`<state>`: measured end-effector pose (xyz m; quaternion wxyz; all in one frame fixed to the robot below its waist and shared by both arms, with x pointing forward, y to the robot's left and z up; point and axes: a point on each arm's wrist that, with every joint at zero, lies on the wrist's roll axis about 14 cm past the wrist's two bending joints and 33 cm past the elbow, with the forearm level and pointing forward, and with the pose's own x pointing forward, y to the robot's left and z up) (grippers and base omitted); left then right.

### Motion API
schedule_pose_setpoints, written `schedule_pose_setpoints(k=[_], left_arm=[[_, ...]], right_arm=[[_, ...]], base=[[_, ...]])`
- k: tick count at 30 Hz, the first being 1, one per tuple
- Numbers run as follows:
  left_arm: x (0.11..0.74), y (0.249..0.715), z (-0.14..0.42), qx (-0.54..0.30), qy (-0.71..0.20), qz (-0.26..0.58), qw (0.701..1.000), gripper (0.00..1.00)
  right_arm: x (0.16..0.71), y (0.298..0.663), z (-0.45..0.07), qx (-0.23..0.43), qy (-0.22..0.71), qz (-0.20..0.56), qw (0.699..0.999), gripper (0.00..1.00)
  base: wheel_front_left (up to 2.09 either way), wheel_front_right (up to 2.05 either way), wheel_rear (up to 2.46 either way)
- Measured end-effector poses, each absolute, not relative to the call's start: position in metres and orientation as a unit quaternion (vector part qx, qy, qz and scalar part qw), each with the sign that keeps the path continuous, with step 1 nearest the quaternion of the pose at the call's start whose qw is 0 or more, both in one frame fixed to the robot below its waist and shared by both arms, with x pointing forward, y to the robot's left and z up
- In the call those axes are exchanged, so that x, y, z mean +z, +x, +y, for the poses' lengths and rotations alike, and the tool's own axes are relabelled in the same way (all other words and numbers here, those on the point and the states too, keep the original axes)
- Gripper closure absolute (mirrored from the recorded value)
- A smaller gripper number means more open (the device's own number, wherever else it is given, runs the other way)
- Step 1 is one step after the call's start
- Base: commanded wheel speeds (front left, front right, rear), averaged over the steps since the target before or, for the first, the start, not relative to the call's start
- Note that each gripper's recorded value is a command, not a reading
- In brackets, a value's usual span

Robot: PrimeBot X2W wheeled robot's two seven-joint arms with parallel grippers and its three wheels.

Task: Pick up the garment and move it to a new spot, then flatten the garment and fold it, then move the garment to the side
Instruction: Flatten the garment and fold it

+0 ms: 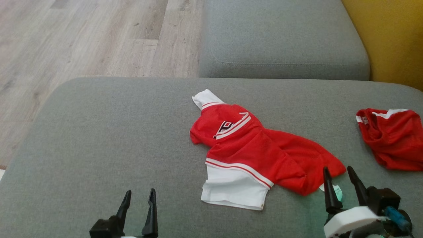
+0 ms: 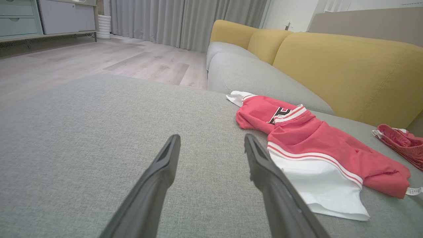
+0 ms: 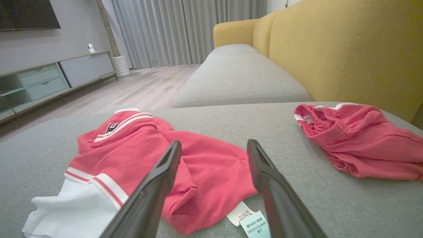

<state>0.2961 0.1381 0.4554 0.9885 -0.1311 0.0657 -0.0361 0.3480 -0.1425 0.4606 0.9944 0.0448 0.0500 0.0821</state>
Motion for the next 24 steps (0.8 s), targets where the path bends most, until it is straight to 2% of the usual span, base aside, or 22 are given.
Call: schedule_pose_setpoints(k=[16, 24], left_arm=[[0.452, 0.297, 0.137, -0.038, -0.126, 0.071, 0.989, 0.00], [0.442, 0.300, 0.104, -0.106, -0.107, 0.105, 0.983, 0.00]], right_arm=[[0.459, 0.347, -0.136, 0.092, 0.047, 0.055, 0.993, 0.00], [0.455, 0.348, -0.140, 0.086, 0.047, 0.063, 0.993, 0.00]], base=[[0.00, 0.00, 0.00], [0.00, 0.00, 0.00]])
